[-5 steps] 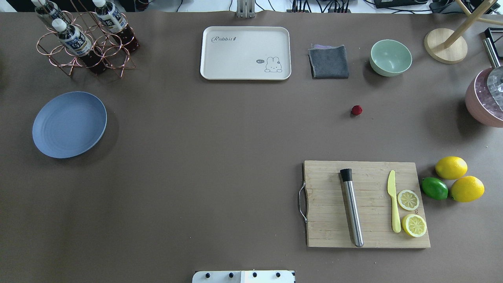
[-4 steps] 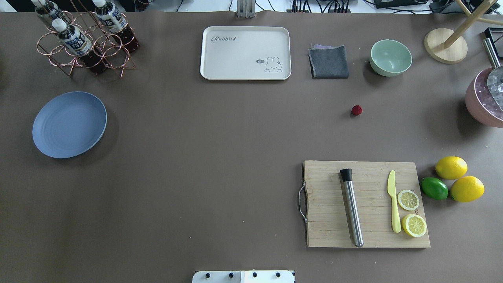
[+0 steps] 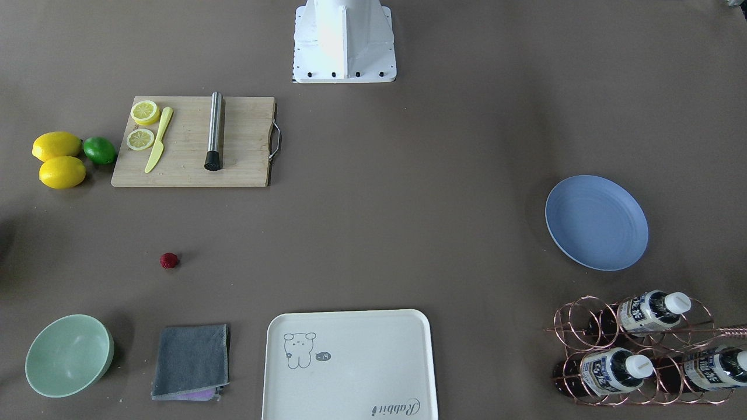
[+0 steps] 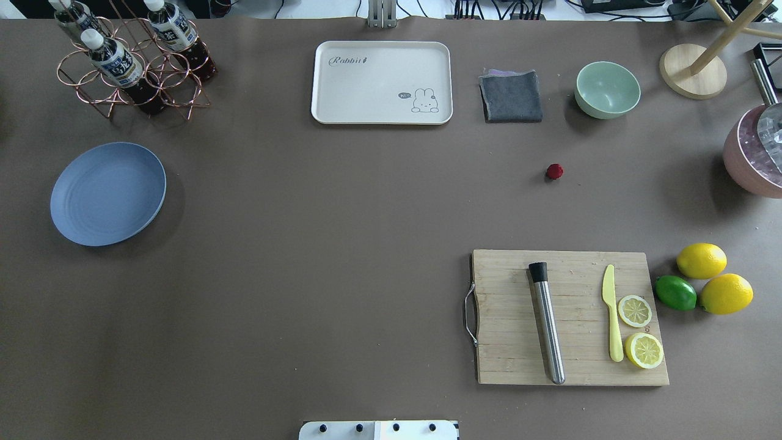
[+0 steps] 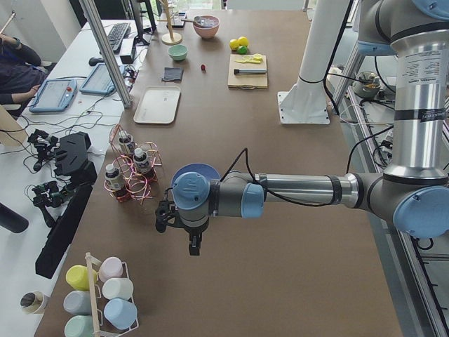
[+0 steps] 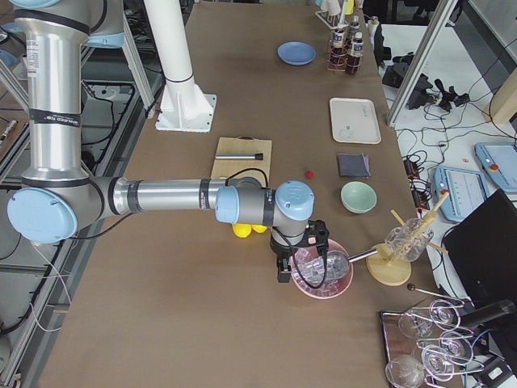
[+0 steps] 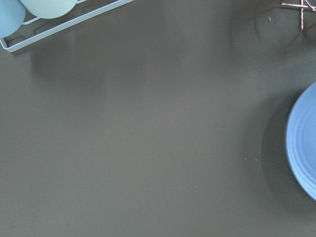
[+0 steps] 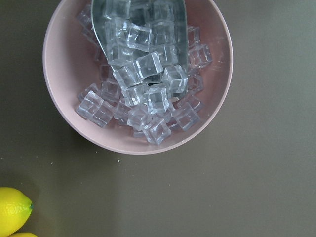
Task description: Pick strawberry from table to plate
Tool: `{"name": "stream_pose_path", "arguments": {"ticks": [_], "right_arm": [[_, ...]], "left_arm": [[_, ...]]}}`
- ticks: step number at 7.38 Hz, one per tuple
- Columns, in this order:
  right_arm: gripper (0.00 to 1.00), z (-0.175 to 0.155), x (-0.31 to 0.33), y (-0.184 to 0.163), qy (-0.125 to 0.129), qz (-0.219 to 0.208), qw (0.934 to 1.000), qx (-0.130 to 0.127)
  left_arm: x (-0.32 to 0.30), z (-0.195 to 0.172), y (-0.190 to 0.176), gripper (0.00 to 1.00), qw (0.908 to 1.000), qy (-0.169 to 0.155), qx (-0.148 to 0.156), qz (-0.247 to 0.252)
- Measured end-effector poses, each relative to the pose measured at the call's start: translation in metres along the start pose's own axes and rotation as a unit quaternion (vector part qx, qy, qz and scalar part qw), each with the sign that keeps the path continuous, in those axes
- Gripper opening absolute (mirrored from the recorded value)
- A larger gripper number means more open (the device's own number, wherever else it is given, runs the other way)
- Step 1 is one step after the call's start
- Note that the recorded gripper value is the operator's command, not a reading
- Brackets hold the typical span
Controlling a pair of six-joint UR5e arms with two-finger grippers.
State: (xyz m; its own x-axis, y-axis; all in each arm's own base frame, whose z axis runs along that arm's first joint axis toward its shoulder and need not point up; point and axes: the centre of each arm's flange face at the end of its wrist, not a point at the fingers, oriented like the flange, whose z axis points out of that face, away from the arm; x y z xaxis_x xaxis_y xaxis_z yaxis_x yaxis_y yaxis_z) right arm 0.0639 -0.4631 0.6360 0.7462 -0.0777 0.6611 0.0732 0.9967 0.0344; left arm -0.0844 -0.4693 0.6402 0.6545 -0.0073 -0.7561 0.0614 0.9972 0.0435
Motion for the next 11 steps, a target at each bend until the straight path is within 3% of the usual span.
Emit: {"name": "stream_pose_path", "arguments": {"ticks": [4, 6, 9, 11], "right_arm": [[1.00, -0.017, -0.016, -0.004, 0.000, -0.017, 0.9997, 0.017], [1.00, -0.022, -0.020, -0.006, 0.001, -0.025, 0.9993, 0.027], [1.00, -0.026, -0.022, -0.012, 0.005, -0.055, 0.9965, 0.062], [1.00, -0.014, -0.012, -0.004, 0.003, -0.075, 0.9935, 0.085]], "left_arm": [[0.028, -0.024, -0.008, 0.98, 0.9992, 0.001, 0.025, 0.030], [0.035, -0.031, -0.009, 0.98, 0.9961, -0.001, 0.059, 0.066], [0.029, -0.024, -0.041, 0.98, 0.9946, 0.007, 0.100, 0.025], [0.011, -0.004, -0.039, 0.98, 0.9865, 0.009, 0.144, 0.078]]}}
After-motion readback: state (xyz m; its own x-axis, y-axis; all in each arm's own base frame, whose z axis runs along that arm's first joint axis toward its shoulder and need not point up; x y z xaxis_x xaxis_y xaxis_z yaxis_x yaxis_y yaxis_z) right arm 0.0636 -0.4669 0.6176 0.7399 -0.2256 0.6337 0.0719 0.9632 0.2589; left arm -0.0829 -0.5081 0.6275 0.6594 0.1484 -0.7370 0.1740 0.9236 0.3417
